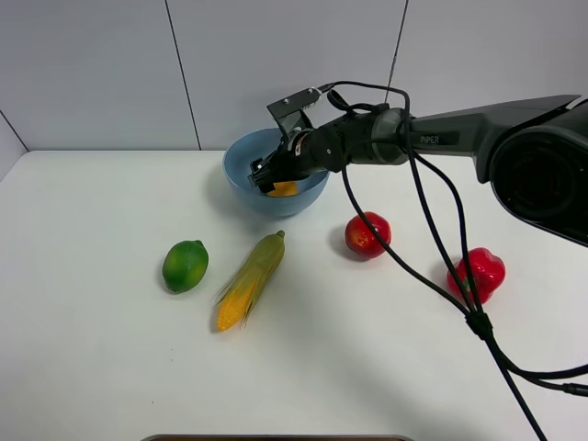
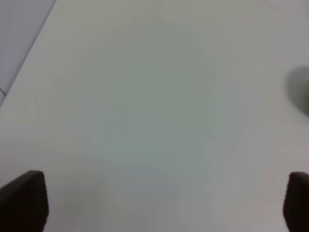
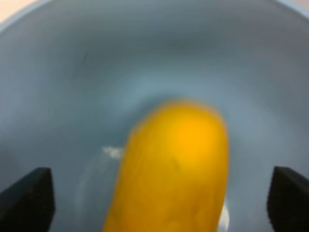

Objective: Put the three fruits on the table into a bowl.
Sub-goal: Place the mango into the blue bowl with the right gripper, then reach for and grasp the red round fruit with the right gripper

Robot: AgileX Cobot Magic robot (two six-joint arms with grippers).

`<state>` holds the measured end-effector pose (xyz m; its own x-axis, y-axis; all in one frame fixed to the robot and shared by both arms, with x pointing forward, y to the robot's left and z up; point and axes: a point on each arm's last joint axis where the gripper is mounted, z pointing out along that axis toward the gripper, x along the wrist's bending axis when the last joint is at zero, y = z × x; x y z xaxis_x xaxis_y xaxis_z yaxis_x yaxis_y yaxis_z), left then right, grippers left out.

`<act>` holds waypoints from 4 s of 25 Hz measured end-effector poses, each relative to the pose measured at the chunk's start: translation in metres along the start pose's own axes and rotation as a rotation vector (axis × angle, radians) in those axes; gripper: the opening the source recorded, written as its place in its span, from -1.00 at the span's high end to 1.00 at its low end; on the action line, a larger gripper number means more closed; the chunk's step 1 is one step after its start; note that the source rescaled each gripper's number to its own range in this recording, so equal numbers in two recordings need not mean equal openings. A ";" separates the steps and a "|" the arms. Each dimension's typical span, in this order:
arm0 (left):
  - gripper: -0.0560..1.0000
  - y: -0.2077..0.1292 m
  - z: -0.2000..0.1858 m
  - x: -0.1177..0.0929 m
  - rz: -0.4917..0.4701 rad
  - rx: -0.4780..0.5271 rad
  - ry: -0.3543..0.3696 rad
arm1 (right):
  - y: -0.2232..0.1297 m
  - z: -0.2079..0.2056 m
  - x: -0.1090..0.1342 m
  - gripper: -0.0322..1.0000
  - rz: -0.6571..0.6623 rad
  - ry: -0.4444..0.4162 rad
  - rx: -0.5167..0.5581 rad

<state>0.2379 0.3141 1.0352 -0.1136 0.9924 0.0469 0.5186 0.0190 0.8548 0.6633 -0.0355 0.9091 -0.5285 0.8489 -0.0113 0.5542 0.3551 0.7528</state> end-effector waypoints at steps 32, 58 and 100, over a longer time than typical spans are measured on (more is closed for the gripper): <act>-1.00 0.000 0.000 0.000 0.000 0.000 0.000 | 0.084 -0.219 -0.014 -1.00 -0.050 -0.127 0.129; -1.00 0.000 0.000 0.000 0.000 0.000 0.000 | 0.016 -0.200 -0.053 -1.00 0.041 -0.108 0.470; -1.00 0.000 0.000 0.000 0.000 0.000 0.000 | -0.071 -0.076 -0.064 -1.00 -0.147 0.028 0.696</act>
<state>0.2379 0.3141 1.0352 -0.1136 0.9924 0.0469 0.5186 0.0190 0.8548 0.6085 -0.1449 0.9065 -0.6403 0.7660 -0.0561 0.7532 0.6405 0.1497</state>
